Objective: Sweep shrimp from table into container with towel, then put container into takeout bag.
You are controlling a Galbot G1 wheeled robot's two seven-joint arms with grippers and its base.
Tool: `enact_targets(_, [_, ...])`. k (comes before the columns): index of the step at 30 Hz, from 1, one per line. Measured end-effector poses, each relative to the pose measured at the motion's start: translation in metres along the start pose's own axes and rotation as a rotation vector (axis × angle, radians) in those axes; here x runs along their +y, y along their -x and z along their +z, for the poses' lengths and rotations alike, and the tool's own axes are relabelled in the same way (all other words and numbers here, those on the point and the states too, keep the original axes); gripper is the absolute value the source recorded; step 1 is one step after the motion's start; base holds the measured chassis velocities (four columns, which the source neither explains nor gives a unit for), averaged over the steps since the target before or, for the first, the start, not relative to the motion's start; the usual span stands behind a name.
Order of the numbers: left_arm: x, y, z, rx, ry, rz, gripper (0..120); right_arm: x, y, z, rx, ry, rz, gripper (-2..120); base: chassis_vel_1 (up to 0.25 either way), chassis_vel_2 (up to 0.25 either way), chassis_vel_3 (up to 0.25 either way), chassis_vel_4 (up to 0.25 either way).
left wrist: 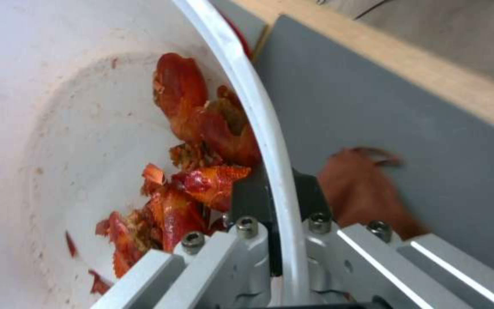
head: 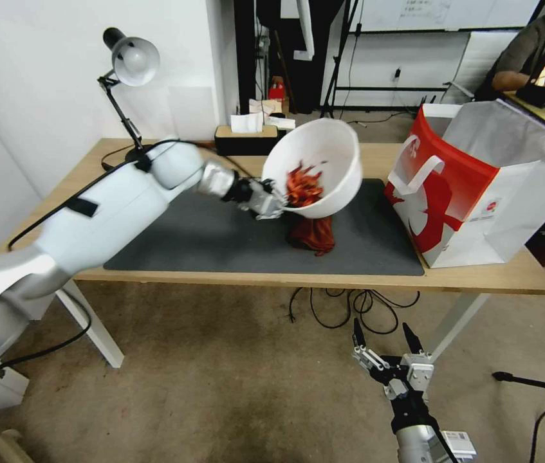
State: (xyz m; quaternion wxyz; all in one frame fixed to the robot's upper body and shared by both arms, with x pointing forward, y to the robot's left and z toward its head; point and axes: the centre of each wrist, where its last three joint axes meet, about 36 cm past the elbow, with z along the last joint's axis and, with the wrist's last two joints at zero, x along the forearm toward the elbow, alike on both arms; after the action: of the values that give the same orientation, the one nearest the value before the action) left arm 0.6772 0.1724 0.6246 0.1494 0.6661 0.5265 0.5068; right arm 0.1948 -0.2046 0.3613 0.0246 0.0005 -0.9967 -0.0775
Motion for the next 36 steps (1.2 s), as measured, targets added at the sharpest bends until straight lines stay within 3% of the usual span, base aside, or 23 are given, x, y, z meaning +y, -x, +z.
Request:
enact_targets(5, [0.022, 0.001, 0.007, 0.024, 0.013, -0.009, 0, 0.0, 0.002, -0.001, -0.004, 0.0, 0.003, 100, 0.0, 0.0, 0.0, 0.0])
enact_targets(8, [0.065, 0.005, 0.014, 0.051, 0.022, -0.044, 0, 0.0, 0.005, 0.002, -0.004, 0.003, 0.013, 100, 0.0, 0.0, 0.0, 0.0])
enact_targets(9, [0.065, 0.005, 0.014, 0.051, 0.022, -0.044, 0, 0.0, 0.005, 0.002, -0.004, 0.003, 0.013, 100, 0.0, 0.0, 0.0, 0.0])
enact_targets(13, [0.098, 0.024, 0.018, 0.066, 0.014, -0.074, 0, 0.0, 0.004, 0.005, 0.003, 0.005, 0.016, 100, 0.0, 0.0, 0.0, 0.0])
enact_targets(15, [0.104, 0.028, 0.017, 0.066, 0.014, -0.08, 0, 0.0, 0.004, 0.005, 0.003, 0.005, 0.016, 100, 0.0, 0.0, 0.0, 0.0])
enact_targets(17, [0.12, 0.037, 0.012, 0.065, 0.019, -0.093, 0, 0.0, 0.005, 0.005, 0.003, 0.003, 0.016, 100, 0.0, 0.0, 0.0, 0.0])
enact_targets(18, [0.12, 0.037, 0.012, 0.065, 0.019, -0.093, 0, 0.0, 0.005, 0.005, 0.003, 0.003, 0.016, 100, 0.0, 0.0, 0.0, 0.0])
enact_targets(21, [0.149, 0.049, 0.0, 0.064, 0.031, -0.113, 0, -0.001, 0.004, 0.005, 0.005, 0.001, 0.016, 100, 0.0, 0.0, 0.0, 0.0])
enact_targets(22, [0.149, 0.049, 0.0, 0.064, 0.031, -0.113, 0, -0.001, 0.004, 0.005, 0.005, 0.001, 0.016, 100, 0.0, 0.0, 0.0, 0.0])
enact_targets(26, [0.183, 0.059, -0.011, 0.071, 0.04, -0.147, 0, -0.002, 0.004, 0.004, 0.003, 0.0, 0.015, 100, 0.0, 0.0, 0.0, 0.0])
enact_targets(27, [0.183, 0.059, -0.011, 0.071, 0.04, -0.147, 0, -0.002, 0.004, 0.004, 0.003, 0.0, 0.015, 100, 0.0, 0.0, 0.0, 0.0])
enact_targets(29, [0.198, 0.058, -0.021, 0.084, 0.036, -0.194, 0, -0.002, 0.003, 0.004, 0.002, 0.0, 0.014, 100, 0.0, 0.0, 0.0, 0.0])
enact_targets(33, [0.206, 0.058, -0.03, 0.078, 0.033, -0.217, 0, -0.002, 0.003, 0.004, -0.001, 0.002, 0.013, 100, 0.0, 0.0, 0.0, 0.0])
enact_targets(36, [0.213, 0.068, -0.048, 0.043, 0.057, -0.216, 0, -0.001, 0.002, 0.003, -0.003, 0.005, 0.012, 100, 0.0, 0.0, 0.0, 0.0])
